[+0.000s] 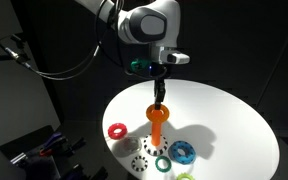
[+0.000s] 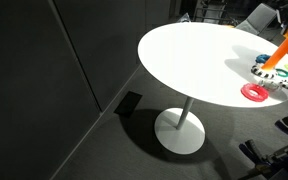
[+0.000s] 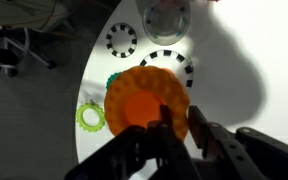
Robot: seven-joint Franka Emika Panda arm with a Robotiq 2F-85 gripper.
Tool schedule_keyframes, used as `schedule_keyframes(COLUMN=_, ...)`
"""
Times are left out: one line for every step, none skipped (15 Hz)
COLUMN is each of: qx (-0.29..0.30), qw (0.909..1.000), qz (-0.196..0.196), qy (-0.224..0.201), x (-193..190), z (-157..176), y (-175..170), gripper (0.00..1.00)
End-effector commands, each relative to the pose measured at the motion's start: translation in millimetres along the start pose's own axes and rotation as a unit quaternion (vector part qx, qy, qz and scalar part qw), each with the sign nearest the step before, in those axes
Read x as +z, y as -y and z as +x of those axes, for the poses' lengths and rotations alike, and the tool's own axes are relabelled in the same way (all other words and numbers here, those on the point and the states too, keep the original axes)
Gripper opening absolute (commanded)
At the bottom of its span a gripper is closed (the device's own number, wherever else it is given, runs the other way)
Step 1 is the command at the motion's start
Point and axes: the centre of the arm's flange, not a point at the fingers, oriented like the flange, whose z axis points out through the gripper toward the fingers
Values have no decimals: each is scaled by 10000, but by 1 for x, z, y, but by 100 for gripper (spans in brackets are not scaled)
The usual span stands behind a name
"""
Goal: Put the orange ring onto the ring toss
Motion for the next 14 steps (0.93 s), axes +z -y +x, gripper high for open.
schedule_keyframes(qx=-61, qw=9998, qz=11, qy=183, x=-2, z=4, y=1, gripper=57)
schedule_keyframes(qx=-69, qw=9998, qz=0, qy=201, x=-2, z=4, y=1, gripper=66)
schedule_keyframes(qx=-75, qw=9997, qz=-12, qy=220, x=-1, z=3, y=1, gripper=73)
schedule_keyframes(qx=-80, qw=9997, qz=-23, qy=242, x=-1, z=2, y=1, gripper=81)
schedule_keyframes(qx=-85, qw=9996, qz=-32, qy=257, x=0, z=2, y=1, gripper=90)
schedule_keyframes(qx=-88, qw=9996, qz=-38, qy=268, x=1, z=2, y=1, gripper=97)
schedule_keyframes(qx=-92, qw=9996, qz=-43, qy=278, x=1, z=2, y=1, gripper=100)
schedule_keyframes(qx=-115, qw=9995, qz=-35, qy=288, x=2, z=1, y=1, gripper=100)
schedule_keyframes(qx=-176, qw=9994, qz=-10, qy=300, x=1, z=-1, y=1, gripper=100)
schedule_keyframes(qx=-284, qw=9990, qz=19, qy=334, x=1, z=-3, y=0, gripper=100)
schedule_keyframes(qx=-409, qw=9985, qz=46, qy=374, x=1, z=-5, y=1, gripper=100)
schedule_keyframes(qx=-565, qw=9974, qz=82, qy=432, x=1, z=-8, y=1, gripper=100)
schedule_keyframes(qx=-706, qw=9963, qz=107, qy=484, x=1, z=-10, y=1, gripper=100)
schedule_keyframes(qx=-844, qw=9949, qz=108, qy=537, x=0, z=-14, y=1, gripper=100)
